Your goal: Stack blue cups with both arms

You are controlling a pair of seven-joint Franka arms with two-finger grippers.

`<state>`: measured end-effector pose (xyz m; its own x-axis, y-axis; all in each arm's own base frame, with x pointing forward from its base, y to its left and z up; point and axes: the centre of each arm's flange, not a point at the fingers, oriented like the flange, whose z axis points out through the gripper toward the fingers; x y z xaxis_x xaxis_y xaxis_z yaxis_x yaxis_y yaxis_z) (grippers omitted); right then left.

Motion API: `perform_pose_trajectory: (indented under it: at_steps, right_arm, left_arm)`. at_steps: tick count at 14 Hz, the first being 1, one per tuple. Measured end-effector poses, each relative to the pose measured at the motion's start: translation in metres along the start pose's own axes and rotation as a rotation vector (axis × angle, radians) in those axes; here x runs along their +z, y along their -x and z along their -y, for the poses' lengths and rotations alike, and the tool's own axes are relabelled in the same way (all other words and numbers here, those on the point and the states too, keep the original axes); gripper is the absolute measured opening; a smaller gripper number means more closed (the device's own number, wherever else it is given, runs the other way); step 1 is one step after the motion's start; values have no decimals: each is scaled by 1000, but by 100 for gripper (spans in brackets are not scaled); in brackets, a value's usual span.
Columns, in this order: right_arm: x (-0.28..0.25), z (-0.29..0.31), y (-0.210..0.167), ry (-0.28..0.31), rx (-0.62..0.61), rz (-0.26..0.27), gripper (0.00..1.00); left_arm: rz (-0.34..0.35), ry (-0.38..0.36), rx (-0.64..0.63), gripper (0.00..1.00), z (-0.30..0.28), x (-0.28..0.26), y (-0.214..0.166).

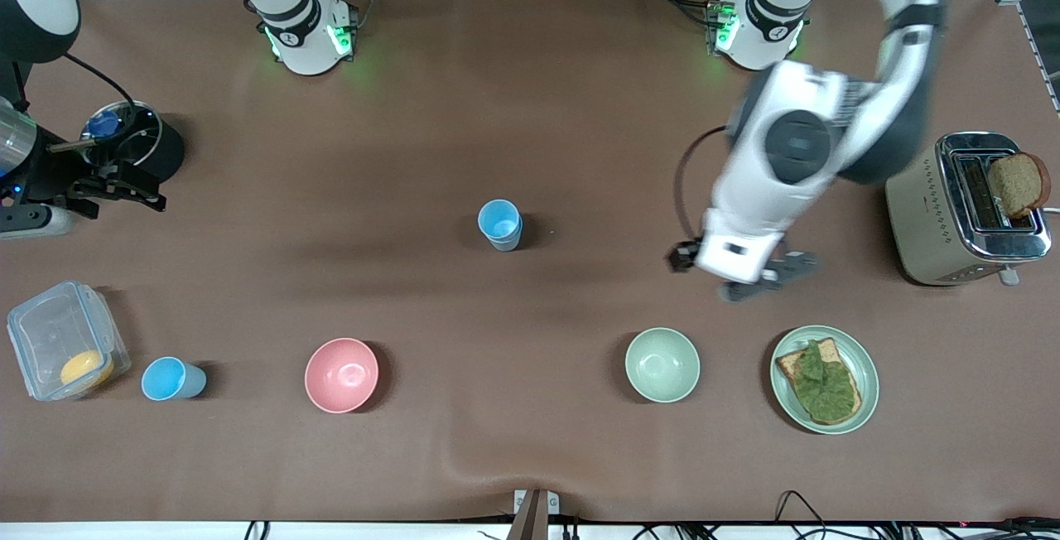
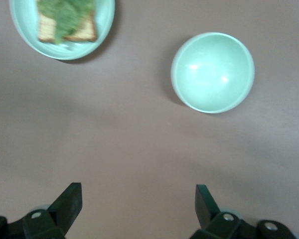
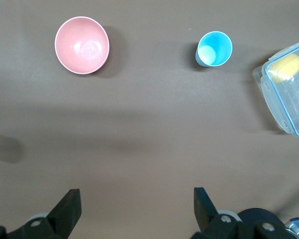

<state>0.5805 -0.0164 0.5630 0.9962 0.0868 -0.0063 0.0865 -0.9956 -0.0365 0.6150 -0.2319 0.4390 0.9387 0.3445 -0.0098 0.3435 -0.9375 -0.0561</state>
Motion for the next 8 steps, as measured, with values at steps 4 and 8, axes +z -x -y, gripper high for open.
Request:
perform_pose_trajectory:
  at_steps: [4, 8]
  right_arm:
    - [0, 0, 0, -1, 1, 4, 100]
    - [0, -1, 1, -1, 1, 5, 100]
  left_arm:
    - [1, 23, -14, 100, 112, -45, -55]
    - [-5, 47, -78, 100, 176, -81, -62]
